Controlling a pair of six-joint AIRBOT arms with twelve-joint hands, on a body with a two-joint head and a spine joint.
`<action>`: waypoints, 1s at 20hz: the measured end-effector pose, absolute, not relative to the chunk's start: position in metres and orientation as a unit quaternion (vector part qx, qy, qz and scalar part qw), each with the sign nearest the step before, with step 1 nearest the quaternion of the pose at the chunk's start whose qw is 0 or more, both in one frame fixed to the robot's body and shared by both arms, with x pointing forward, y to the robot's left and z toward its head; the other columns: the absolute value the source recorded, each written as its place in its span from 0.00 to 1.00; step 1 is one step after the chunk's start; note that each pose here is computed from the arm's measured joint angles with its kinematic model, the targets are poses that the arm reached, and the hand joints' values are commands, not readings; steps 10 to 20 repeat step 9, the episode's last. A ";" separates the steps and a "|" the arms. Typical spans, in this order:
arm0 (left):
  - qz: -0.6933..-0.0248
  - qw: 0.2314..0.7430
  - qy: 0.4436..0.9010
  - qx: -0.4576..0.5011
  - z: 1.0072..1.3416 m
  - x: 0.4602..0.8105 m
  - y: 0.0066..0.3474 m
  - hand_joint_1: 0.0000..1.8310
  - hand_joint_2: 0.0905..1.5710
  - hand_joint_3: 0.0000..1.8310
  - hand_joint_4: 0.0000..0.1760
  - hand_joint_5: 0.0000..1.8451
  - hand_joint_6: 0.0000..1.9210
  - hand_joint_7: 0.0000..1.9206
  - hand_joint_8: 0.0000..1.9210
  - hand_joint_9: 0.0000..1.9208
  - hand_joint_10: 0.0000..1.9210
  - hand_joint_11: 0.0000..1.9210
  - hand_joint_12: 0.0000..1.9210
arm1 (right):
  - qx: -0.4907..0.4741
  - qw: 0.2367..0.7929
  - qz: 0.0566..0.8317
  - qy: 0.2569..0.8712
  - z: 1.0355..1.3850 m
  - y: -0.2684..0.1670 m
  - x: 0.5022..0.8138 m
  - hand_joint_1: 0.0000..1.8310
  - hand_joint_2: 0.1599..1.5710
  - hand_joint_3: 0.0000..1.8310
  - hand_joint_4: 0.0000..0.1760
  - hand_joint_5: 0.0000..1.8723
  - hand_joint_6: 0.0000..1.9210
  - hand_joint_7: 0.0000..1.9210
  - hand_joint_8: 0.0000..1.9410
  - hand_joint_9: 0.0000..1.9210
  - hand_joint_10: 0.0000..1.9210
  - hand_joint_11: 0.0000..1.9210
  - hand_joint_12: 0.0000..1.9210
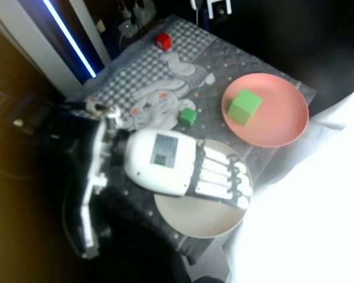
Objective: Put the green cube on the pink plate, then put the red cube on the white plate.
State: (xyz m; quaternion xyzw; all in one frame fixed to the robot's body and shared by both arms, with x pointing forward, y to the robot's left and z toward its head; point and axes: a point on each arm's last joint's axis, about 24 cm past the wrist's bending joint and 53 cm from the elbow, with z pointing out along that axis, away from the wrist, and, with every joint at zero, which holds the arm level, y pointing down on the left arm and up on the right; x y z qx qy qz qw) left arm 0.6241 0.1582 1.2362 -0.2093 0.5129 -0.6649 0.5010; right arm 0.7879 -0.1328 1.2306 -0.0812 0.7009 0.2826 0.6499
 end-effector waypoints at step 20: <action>-0.662 0.520 0.491 -0.224 1.246 0.617 0.180 0.32 0.75 0.00 0.00 0.20 0.01 0.24 0.02 0.11 0.34 0.01 0.85 | -0.133 0.693 0.381 0.598 1.277 -0.131 0.671 0.48 0.59 0.01 0.00 0.19 0.02 0.18 0.01 0.13 0.03 0.00 0.45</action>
